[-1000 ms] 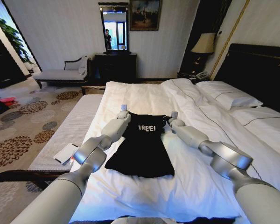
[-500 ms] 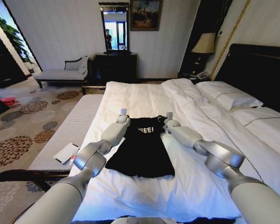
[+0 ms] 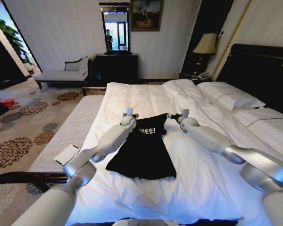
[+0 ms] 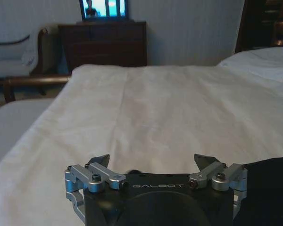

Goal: Fold the clothes on the bed.

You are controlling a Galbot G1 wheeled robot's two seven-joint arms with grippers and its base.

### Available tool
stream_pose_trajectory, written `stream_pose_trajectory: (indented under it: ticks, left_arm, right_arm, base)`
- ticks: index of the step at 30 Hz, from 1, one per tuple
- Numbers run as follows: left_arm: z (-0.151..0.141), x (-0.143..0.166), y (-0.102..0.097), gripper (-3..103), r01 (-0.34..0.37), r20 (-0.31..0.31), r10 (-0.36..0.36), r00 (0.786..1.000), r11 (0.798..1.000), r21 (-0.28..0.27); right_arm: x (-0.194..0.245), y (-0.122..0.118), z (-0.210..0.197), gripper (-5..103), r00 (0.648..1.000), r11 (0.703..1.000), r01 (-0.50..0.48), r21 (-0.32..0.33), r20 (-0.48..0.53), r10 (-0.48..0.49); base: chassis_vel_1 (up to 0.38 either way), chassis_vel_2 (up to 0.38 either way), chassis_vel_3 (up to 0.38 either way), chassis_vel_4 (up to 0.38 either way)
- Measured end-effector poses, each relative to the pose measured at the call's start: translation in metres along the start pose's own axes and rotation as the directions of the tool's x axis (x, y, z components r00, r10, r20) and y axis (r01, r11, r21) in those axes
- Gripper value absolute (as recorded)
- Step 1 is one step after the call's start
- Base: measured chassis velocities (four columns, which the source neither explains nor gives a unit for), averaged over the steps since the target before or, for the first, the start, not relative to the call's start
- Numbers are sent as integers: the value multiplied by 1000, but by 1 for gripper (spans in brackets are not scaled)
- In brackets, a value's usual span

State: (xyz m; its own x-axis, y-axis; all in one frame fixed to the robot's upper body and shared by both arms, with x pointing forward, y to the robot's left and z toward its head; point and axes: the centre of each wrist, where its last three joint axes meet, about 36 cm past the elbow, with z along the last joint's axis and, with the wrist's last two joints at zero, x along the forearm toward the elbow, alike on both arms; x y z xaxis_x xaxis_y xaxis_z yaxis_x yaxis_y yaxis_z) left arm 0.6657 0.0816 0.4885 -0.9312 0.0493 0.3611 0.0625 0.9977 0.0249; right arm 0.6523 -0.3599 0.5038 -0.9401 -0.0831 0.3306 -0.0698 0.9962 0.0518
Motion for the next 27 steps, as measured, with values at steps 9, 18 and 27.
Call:
stream_pose_trajectory:
  ticks: [9, 18, 27]
  left_arm:
    - [10, 25, 37, 100, 51, 24, -50, 998, 998, -33]
    - [-2, 68, 68, 100, 60, 47, -59, 997, 998, -32]
    - [35, 123, 100, 100, 55, 7, -55, 998, 998, -30]
  right_arm:
    - [17, -11, 21, 100, 998, 996, 29, 83, -56, -25]
    - [8, 0, 36, 100, 990, 994, 96, 46, -104, -91]
    - [69, -25, 28, 100, 994, 996, 89, -26, -66, -90]
  base:
    - [0, 0, 0, 0]
    - [0, 0, 0, 0]
    - [0, 0, 0, 0]
